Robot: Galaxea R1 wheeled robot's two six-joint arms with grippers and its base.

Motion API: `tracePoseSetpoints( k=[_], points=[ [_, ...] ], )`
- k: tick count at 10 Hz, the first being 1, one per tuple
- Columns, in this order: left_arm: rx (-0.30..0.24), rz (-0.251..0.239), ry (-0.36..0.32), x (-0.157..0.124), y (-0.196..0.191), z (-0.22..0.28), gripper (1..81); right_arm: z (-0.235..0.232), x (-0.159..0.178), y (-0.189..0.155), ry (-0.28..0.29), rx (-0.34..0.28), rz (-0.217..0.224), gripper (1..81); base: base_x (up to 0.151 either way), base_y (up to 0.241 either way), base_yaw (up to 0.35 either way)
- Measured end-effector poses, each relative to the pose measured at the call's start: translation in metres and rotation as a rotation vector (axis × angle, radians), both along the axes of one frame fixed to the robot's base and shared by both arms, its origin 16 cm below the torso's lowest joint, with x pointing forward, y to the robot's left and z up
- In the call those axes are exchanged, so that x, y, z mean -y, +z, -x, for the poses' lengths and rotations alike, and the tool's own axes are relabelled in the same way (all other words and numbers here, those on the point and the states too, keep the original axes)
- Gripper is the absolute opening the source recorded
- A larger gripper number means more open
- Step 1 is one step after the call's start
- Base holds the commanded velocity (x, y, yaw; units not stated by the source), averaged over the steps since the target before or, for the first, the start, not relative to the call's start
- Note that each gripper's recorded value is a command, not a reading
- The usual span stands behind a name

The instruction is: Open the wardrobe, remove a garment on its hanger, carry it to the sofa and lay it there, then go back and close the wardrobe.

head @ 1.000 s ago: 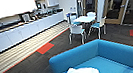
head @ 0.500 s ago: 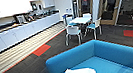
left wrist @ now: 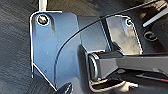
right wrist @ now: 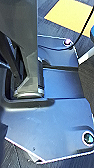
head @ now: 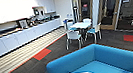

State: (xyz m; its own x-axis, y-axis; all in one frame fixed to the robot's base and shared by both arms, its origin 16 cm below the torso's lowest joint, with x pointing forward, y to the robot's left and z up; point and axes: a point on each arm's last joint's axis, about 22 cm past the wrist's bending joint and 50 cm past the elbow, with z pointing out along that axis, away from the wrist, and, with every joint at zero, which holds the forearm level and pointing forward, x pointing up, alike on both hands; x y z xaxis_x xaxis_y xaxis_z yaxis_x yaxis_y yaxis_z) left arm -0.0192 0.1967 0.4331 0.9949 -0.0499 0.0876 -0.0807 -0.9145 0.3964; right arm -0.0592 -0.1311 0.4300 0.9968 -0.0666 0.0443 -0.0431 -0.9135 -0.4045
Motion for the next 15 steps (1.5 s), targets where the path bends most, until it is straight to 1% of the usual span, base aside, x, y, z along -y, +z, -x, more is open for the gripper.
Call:
tracePoseSetpoints(
  k=[2,4,6,8,15],
  points=[
    [0.0,0.0,0.0,0.0,0.0,0.0,81.1,0.0,0.0,0.0,0.001,-0.003,0.0,81.1,-0.037,0.0,0.0],
    [0.011,0.006,0.0,0.004,0.0,-0.012,81.1,-0.011,-0.002,-0.001,0.0,0.01,-0.001,81.1,-0.084,0.0,0.0],
    [-0.011,0.005,-0.001,0.005,0.0,0.009,81.1,0.01,-0.003,0.001,0.003,-0.016,-0.001,81.1,-0.091,0.0,0.0],
    [-0.005,0.004,0.0,0.004,0.0,0.004,81.1,0.002,-0.002,0.0,0.003,-0.004,0.002,81.1,-0.092,0.0,0.0],
    [-0.003,0.005,-0.001,0.005,0.0,0.003,81.1,0.005,-0.002,0.0,0.003,-0.009,0.004,81.1,-0.089,0.0,0.0]
  ],
)
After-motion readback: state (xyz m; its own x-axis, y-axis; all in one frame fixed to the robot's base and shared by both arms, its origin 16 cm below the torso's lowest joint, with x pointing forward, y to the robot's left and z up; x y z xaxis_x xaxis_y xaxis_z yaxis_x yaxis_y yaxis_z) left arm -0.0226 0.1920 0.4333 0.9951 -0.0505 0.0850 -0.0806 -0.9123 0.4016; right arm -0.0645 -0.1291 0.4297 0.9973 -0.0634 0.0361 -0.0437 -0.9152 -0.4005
